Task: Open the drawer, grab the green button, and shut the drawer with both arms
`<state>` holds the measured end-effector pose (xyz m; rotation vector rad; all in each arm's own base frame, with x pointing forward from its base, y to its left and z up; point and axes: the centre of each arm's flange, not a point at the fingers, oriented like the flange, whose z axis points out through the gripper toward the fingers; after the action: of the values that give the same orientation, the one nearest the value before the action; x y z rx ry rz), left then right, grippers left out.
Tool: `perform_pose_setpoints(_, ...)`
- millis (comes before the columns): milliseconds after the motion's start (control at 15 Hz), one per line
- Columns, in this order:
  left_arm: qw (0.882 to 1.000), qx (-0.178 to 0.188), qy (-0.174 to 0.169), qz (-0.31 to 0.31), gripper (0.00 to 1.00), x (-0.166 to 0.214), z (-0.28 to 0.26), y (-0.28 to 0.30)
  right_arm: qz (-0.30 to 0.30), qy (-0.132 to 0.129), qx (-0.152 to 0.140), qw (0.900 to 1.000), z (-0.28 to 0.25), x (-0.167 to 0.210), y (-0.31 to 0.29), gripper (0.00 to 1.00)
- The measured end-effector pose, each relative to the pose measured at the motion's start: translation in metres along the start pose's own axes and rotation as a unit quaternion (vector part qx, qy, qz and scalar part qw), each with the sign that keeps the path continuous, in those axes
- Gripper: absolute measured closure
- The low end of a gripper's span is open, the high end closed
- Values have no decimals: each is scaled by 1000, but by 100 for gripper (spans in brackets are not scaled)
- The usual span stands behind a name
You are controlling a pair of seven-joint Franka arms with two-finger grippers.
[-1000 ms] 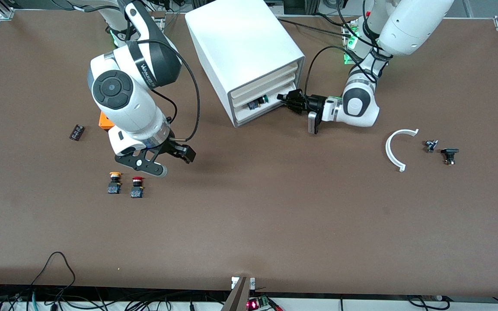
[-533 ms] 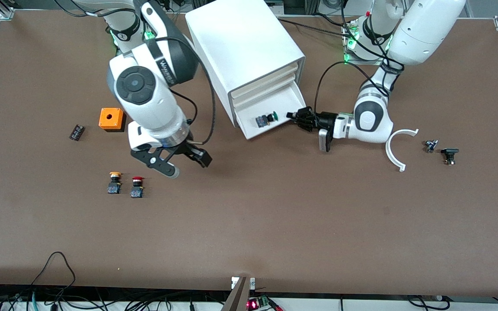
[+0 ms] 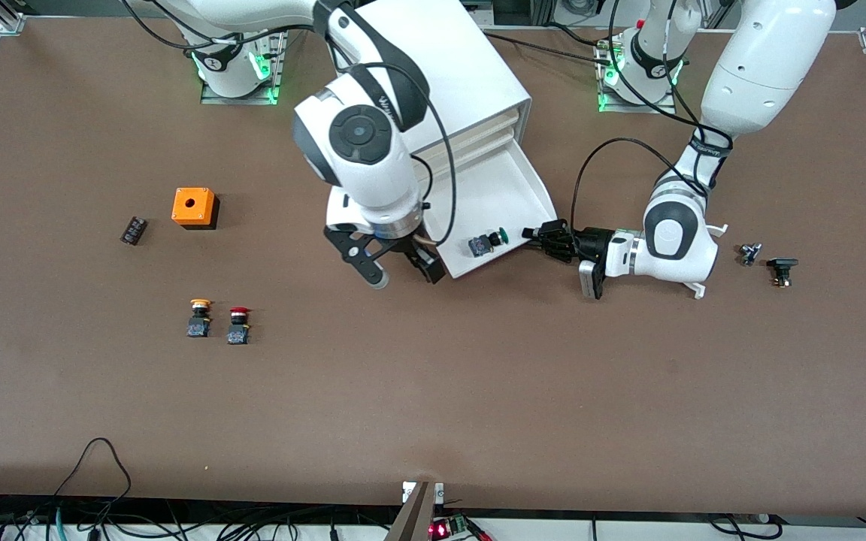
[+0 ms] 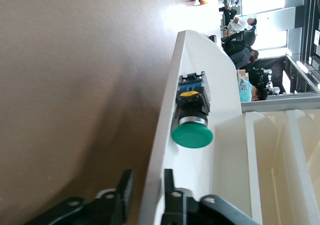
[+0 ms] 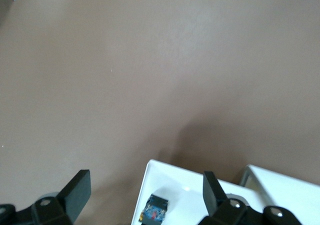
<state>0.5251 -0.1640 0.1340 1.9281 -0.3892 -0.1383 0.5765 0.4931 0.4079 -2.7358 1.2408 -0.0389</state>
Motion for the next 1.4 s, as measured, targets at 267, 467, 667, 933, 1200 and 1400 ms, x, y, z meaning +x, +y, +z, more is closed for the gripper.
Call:
perform_pose_setpoints(267, 1000, 6, 0, 10, 28, 15, -16, 7, 51, -6, 25, 998, 33, -34, -11, 0)
perform_pose_setpoints(467, 999, 10, -42, -20, 1, 34, -52, 23, 77, -13, 42, 996, 61, -63, -19, 0)
perform_pose_setpoints(667, 991, 55, -101, -64, 0, 64, -93, 55, 93, -20, 45, 994, 89, -89, -19, 0)
perform_pose_setpoints(933, 968, 156, -154, -122, 0, 95, -135, 107, 95, -26, 23, 995, 125, -111, -11, 0)
perform_pose_setpoints(1200, 945, 235, -156, -165, 0, 110, -162, 132, 90, -26, 8, 996, 143, -121, -4, 0)
perform_pose_setpoints(1400, 928, 279, -154, -190, 0, 116, -165, 141, 82, -24, -5, 996, 155, -134, 3, 0)
